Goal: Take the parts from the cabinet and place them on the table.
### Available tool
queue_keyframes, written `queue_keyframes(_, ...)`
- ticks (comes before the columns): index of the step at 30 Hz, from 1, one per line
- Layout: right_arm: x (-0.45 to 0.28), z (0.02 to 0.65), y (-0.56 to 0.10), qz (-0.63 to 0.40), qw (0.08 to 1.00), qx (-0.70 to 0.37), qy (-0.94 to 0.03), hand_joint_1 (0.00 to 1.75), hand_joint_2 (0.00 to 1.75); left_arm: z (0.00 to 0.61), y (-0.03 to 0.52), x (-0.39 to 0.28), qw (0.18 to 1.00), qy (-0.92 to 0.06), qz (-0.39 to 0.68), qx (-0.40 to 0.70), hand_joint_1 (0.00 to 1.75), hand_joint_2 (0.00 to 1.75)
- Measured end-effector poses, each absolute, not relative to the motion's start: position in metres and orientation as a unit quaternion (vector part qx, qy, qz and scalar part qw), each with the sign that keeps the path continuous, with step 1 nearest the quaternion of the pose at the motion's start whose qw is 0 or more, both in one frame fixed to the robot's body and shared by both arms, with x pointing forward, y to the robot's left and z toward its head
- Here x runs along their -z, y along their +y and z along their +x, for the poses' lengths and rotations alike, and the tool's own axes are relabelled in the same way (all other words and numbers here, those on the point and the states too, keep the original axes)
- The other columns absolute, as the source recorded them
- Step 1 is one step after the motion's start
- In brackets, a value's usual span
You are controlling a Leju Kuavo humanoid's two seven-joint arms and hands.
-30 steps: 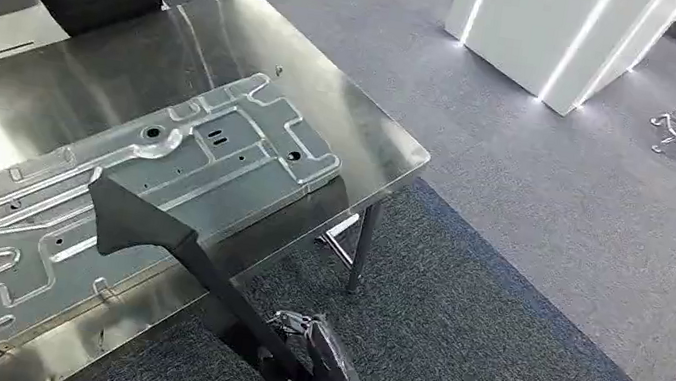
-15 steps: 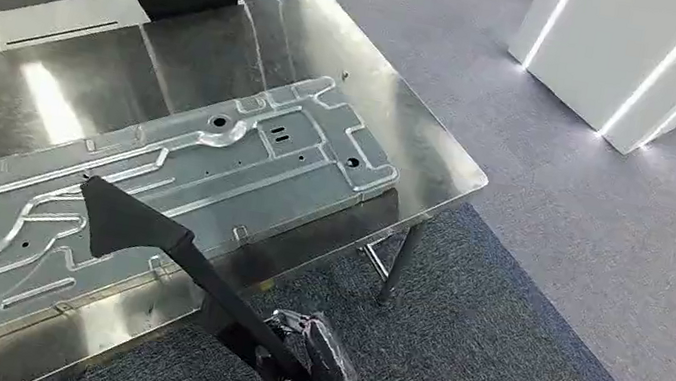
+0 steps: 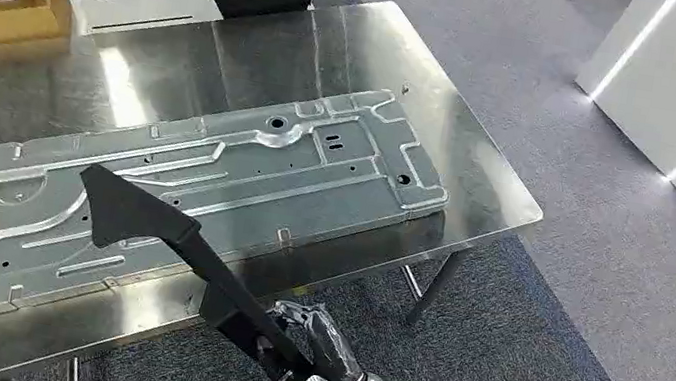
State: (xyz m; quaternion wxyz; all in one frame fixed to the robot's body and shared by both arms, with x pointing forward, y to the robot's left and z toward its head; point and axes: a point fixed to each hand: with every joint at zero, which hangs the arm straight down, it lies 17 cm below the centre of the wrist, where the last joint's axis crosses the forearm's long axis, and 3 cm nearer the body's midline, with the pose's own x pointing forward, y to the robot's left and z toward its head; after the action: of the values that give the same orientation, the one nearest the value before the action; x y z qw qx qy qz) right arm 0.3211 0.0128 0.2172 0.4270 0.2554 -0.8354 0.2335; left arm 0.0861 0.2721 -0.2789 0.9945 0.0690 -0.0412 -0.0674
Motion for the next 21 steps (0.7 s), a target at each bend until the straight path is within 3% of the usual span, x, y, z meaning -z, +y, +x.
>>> queue_keyframes(21,-0.309,0.376,0.012,0.279,0.397,-0.187,-0.854,1.68,1.75,0.090,0.270,0.278,0.993,-0.040,0.067,0.084,0.00,1.75)
